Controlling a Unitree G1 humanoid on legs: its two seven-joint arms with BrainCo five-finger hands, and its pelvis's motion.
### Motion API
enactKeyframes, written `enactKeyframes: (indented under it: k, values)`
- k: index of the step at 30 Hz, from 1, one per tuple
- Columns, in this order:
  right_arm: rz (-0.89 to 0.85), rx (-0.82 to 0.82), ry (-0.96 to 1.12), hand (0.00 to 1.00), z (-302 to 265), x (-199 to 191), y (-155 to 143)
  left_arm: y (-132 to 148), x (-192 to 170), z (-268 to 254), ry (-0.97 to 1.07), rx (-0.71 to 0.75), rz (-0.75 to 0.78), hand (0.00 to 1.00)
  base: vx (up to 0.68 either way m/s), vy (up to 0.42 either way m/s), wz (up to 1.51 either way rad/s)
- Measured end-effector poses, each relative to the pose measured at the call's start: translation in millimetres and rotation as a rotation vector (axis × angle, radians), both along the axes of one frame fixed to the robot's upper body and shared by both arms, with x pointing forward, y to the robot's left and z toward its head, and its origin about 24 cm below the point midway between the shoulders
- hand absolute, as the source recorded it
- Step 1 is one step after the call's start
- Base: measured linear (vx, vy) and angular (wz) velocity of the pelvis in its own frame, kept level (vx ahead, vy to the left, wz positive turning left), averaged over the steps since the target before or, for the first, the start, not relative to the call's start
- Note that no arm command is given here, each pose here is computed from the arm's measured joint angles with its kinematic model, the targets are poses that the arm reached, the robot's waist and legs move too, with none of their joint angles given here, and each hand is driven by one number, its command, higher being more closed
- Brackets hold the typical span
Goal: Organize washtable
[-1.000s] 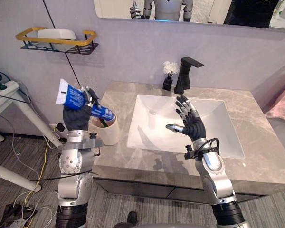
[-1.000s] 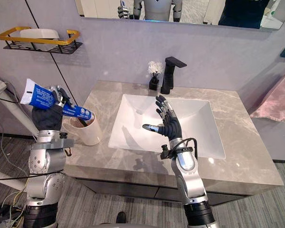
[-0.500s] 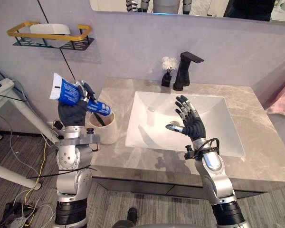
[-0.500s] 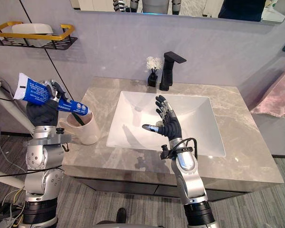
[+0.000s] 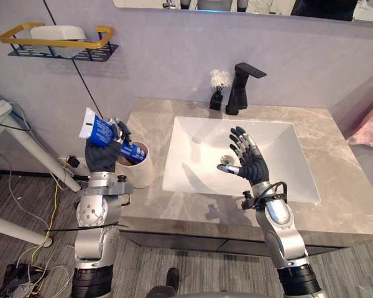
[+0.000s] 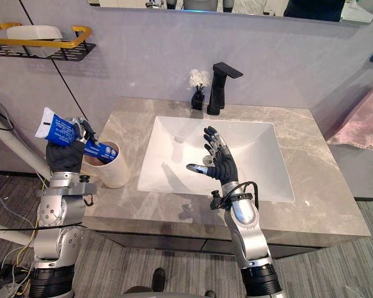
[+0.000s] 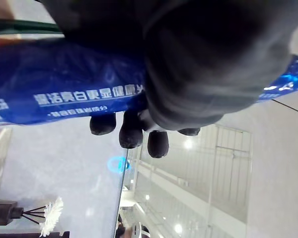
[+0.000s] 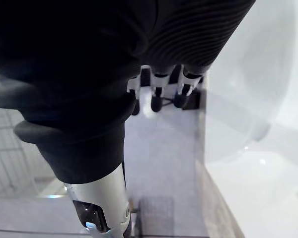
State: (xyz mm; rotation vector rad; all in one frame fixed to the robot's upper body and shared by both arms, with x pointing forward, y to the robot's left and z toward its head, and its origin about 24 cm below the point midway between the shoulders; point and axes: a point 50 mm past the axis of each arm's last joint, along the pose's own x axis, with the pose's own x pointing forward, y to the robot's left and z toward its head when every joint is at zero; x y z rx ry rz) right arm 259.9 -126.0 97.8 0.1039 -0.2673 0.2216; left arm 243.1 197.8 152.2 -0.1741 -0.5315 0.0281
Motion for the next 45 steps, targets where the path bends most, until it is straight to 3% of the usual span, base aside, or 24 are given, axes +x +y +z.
enactKeyframes:
  k: [8,9,32,38,44,45]
  values:
    - [-0.004,0.007,0.018,0.00,-4,-3,0,2,-4,-9,0.041,-0.003,0.012,1.00,0.00,0.000,0.00]
    - [-0.004,0.012,0.021,0.00,-5,-3,1,2,-4,-9,0.041,-0.002,0.013,0.00,0.00,0.000,0.00]
    - [-0.003,0.003,0.033,0.00,-9,-5,1,11,-2,10,-0.016,0.161,0.045,0.00,0.00,0.000,0.00]
    - [0.009,-0.028,0.042,0.00,-11,-7,-4,46,-3,69,-0.220,0.285,0.204,0.00,0.00,0.000,0.01]
    - [0.003,-0.040,0.103,0.00,-27,-17,-9,73,-29,144,-0.531,0.405,0.387,0.00,0.00,0.000,0.06]
    - [0.003,-0.040,0.108,0.00,-28,-19,-10,76,-37,153,-0.579,0.426,0.415,1.00,0.00,0.000,0.00]
